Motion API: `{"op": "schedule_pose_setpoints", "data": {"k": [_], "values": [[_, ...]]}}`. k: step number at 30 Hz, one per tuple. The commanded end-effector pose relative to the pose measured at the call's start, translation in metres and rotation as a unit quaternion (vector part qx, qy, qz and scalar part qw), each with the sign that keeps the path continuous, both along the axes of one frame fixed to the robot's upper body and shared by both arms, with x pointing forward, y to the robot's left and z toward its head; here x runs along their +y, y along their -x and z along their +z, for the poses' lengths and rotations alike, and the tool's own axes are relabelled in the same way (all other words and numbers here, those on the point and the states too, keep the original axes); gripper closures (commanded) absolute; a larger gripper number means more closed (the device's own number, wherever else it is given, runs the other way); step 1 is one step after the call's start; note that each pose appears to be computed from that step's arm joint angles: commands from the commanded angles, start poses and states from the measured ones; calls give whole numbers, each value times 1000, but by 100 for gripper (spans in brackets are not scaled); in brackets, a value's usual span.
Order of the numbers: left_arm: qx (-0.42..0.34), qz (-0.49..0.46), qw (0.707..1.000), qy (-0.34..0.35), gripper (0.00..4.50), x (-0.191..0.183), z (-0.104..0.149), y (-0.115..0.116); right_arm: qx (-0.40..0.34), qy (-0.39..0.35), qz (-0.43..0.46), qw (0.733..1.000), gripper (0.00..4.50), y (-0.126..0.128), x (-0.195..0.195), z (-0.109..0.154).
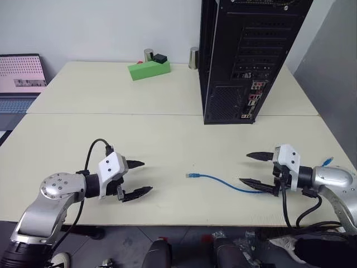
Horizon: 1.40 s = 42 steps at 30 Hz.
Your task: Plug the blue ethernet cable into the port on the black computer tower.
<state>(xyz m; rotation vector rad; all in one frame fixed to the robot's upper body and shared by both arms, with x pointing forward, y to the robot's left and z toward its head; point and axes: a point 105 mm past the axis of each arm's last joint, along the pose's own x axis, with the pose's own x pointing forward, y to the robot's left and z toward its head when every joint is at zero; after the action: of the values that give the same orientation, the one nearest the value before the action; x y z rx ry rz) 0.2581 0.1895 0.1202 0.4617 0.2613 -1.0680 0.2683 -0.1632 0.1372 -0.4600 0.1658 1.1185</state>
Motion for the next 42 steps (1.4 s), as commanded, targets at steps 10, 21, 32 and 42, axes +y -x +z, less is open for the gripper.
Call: {"op": "schedule_pose_setpoints", "data": {"k": [10, 21, 32, 42], "values": [[-11, -38, 999, -12, 0, -13, 13, 10, -6, -3, 50, 999, 10, 7, 26, -1], [-2, -49, 998, -32, 0, -11, 5, 16, 12, -16, 81, 997, 10, 4, 62, -19], [20, -60, 997, -47, 0, -14, -7, 15, 26, -31, 96, 995, 10, -22, 105, -43], [15, -69, 996, -45, 0, -19, -8, 12, 38, -13, 74, 996, 10, -36, 103, -61]]}}
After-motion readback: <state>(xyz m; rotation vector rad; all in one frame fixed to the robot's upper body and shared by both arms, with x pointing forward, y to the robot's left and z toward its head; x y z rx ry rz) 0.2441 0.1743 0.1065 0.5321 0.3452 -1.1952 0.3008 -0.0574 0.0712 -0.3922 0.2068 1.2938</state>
